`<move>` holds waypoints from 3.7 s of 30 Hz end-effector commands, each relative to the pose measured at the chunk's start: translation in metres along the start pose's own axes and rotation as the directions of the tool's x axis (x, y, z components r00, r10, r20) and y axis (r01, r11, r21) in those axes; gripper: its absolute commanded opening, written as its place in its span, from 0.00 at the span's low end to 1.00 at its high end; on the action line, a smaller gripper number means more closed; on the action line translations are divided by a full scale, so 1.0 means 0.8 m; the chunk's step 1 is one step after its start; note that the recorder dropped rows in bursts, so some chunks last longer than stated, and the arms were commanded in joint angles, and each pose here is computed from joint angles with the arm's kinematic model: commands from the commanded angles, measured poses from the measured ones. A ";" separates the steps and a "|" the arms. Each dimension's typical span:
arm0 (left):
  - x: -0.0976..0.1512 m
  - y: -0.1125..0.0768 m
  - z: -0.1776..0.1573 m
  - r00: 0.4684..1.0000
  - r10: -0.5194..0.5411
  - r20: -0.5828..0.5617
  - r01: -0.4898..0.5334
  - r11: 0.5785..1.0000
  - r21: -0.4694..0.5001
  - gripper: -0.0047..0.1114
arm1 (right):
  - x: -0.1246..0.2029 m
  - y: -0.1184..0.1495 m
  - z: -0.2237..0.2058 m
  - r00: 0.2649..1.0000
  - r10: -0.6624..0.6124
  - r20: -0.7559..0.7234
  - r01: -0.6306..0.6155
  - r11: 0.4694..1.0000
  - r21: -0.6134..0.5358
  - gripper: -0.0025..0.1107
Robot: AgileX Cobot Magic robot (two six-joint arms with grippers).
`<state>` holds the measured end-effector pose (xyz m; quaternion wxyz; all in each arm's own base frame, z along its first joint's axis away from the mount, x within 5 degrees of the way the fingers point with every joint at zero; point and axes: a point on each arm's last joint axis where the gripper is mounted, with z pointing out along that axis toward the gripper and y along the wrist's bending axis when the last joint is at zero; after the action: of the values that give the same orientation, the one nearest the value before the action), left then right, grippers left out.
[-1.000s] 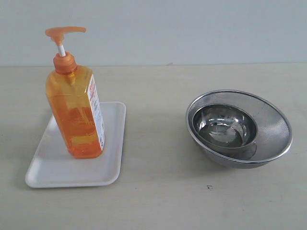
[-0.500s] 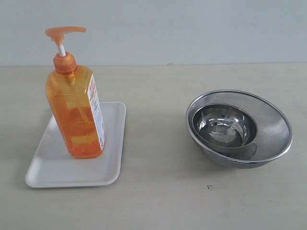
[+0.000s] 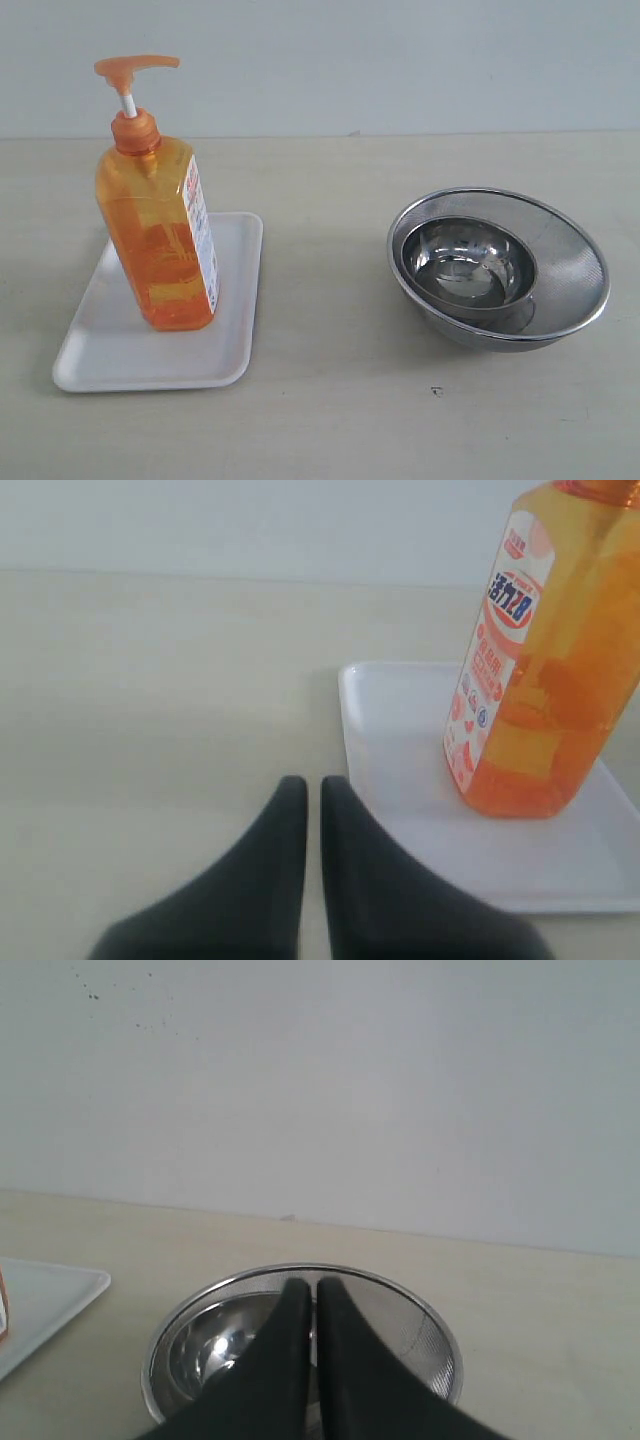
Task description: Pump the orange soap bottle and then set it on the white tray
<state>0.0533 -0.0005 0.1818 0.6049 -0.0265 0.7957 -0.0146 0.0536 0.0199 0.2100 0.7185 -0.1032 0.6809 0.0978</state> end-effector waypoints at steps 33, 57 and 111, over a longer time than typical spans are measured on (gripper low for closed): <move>0.001 0.000 0.000 1.000 -0.014 0.001 0.014 1.000 0.005 0.08 | 0.028 -0.011 -0.005 0.969 0.057 -0.239 -0.031 0.993 0.110 0.02; 0.001 0.000 0.000 1.000 -0.014 0.001 0.014 1.000 0.005 0.08 | 0.037 -0.014 -0.008 0.945 0.093 -0.312 -0.041 0.985 0.170 0.02; 0.001 0.000 0.000 1.000 -0.014 0.001 0.014 1.000 0.005 0.08 | 0.036 -0.014 -0.007 0.948 0.099 -0.303 -0.048 0.984 0.172 0.02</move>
<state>0.0533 -0.0005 0.1818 0.6049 -0.0265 0.7957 -0.0146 0.0527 0.0078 0.1796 0.5965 -0.0355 0.7999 0.0548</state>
